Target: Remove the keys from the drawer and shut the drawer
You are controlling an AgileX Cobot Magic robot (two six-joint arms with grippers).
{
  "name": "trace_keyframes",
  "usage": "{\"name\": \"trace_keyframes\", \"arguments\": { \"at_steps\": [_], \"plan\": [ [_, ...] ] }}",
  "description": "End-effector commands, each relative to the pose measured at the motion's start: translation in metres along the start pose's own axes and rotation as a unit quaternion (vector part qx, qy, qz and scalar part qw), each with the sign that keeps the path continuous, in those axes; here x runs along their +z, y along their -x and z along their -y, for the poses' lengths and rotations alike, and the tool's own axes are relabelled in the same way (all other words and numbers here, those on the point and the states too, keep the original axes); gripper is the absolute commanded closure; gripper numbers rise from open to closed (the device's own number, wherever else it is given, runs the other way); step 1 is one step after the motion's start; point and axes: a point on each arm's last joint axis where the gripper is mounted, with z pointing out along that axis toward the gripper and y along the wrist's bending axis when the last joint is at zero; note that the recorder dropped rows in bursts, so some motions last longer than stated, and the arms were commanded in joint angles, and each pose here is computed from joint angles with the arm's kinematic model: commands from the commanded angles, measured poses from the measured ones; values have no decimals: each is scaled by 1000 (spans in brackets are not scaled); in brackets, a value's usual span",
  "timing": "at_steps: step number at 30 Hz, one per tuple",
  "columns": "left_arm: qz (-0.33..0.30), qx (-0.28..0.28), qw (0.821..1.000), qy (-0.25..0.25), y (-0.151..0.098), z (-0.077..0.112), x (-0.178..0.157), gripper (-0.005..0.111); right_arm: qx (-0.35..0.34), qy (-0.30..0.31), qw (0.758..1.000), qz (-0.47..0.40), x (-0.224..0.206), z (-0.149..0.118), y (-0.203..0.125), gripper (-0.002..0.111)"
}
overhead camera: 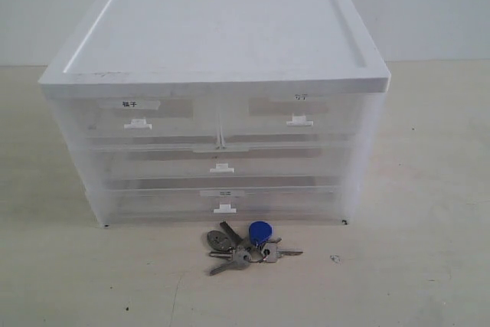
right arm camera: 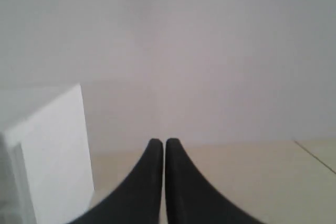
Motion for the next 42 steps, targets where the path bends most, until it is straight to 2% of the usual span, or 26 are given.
{"name": "trace_keyframes", "arguments": {
  "at_steps": [1, 6, 42],
  "plan": [
    [1, 3, 1000, 2, -1, 0, 0, 102, -41, -15, 993, -108, -3, 3, -21, 109],
    [1, 3, 1000, 2, -1, 0, 0, 102, -59, -27, 979, -193, -7, 7, -36, 109],
    [1, 3, 1000, 2, -1, 0, 0, 102, -63, -29, 979, -194, -7, 7, -36, 109]
  ]
}}
